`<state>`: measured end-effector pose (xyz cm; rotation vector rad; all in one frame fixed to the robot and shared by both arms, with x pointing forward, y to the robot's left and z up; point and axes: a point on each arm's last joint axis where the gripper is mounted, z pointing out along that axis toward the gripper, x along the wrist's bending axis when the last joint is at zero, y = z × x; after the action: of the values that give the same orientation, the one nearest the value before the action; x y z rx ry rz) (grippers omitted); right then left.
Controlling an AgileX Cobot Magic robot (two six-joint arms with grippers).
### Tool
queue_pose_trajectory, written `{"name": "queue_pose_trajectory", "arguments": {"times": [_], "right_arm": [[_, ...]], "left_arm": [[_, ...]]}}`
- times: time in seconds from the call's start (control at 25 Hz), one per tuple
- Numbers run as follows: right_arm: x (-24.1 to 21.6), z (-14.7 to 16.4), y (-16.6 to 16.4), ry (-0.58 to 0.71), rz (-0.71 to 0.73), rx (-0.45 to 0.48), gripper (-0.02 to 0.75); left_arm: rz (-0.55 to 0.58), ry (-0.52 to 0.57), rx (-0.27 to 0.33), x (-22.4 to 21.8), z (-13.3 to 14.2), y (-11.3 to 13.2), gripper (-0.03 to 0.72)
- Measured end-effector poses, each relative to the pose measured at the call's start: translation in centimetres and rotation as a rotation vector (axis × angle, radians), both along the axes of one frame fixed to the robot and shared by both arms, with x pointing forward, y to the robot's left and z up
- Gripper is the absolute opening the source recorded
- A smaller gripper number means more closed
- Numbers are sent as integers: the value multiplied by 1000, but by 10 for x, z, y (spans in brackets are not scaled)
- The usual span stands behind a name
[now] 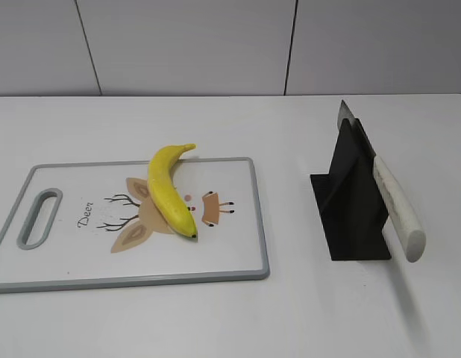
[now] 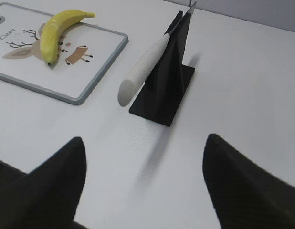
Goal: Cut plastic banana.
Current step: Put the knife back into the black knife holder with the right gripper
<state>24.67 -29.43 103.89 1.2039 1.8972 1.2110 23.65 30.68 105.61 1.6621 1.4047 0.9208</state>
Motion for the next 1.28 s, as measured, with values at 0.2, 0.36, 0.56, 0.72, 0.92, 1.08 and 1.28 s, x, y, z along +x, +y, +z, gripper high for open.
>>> {"name": "queue_pose_trajectory", "arguments": {"times": [0.2, 0.36, 0.56, 0.72, 0.92, 1.08, 1.28], "right_arm": [[-1, -1, 0, -2, 1, 1, 591], [-1, -1, 0, 0, -3, 5, 591], [-1, -1, 1, 11, -89, 30, 591], [-1, 0, 1, 11, -197, 34, 591], [0, 0, 1, 10, -273, 37, 591], [0, 0, 1, 10, -278, 38, 591], [0, 0, 1, 11, -276, 40, 591]], "left_arm": [[-1, -1, -1, 0, 0, 0, 570], [-1, -1, -1, 0, 0, 0, 570], [-1, -1, -1, 0, 0, 0, 570], [-1, -1, -1, 0, 0, 0, 570], [-1, -1, -1, 0, 0, 0, 567], [-1, -2, -1, 0, 0, 0, 546], [23, -1, -2, 0, 0, 0, 511]]}}
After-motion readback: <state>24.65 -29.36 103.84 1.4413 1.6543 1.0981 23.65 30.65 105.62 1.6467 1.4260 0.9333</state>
